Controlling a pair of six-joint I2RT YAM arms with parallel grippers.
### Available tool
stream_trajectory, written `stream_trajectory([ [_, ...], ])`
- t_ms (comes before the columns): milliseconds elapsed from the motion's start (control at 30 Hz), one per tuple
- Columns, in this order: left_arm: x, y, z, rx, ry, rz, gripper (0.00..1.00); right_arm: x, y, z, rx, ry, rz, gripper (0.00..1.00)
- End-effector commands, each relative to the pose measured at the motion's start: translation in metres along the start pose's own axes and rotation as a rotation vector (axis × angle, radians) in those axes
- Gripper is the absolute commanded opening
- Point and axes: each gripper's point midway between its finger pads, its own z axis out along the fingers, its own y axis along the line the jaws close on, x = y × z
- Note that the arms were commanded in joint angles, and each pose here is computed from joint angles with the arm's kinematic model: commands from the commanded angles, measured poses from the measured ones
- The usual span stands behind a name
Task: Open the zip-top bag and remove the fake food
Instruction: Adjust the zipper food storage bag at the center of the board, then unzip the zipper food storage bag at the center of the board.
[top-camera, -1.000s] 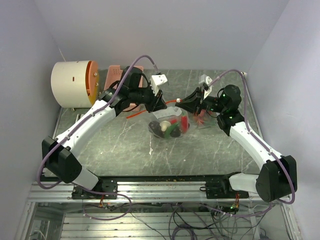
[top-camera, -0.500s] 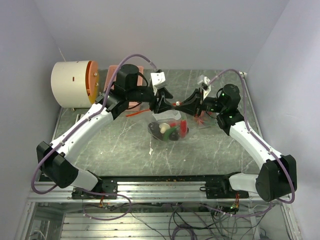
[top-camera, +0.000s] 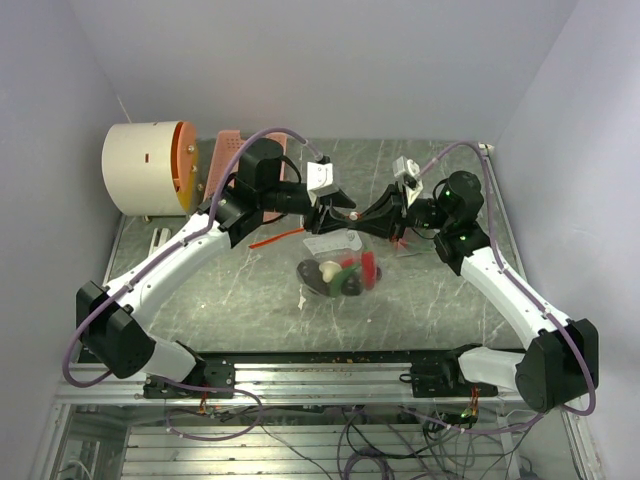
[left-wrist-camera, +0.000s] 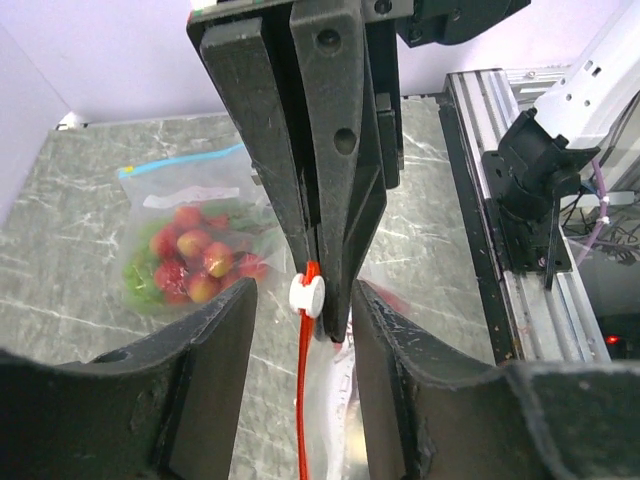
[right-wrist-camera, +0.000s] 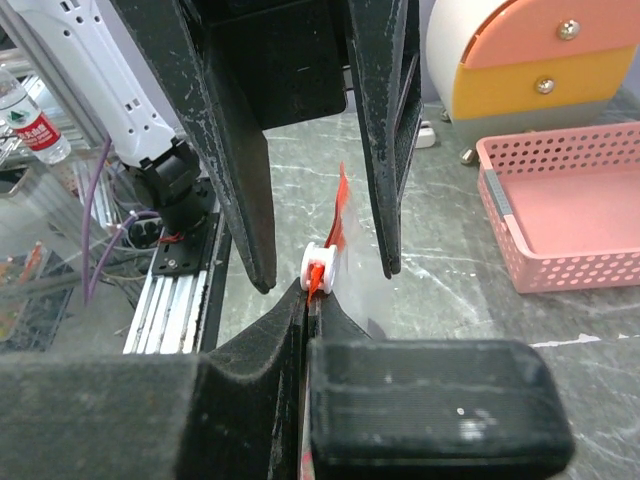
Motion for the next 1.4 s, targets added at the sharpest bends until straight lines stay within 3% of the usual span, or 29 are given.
stream_trajectory([
  [0, -0.018, 0.003, 0.002, 0.003, -0.073, 0.063, 0.53, -0.004, 0.006, 0.001, -0.018, -0.003, -0.048, 0.0],
  [133, -0.023, 0.001, 0.004, 0.015, -0.112, 0.053, 0.4, -0.007, 0.007, 0.001, -0.027, -0.007, -0.064, 0.0],
  [233, -0.014, -0.002, 0.005, 0.035, -0.073, 0.044, 0.3, -0.01, 0.009, 0.0, -0.029, -0.007, -0.077, 0.0],
  [567, -0.001, -0.009, 0.004, 0.071, -0.029, 0.008, 0.32, -0.012, 0.011, 0.0, -0.035, -0.009, -0.103, 0.0],
  [867, 0.001, -0.01, 0.007, 0.091, -0.024, -0.013, 0.07, -0.012, 0.012, -0.001, -0.032, -0.007, -0.106, 0.0],
  [1100, 0.011, -0.011, 0.007, 0.114, 0.019, -0.037, 0.07, -0.017, 0.007, -0.002, 0.022, -0.026, -0.125, 0.0],
  [1367, 0.022, 0.011, -0.014, -0.009, -0.029, -0.118, 0.07, -0.033, -0.003, -0.005, 0.117, -0.05, -0.156, 0.0],
])
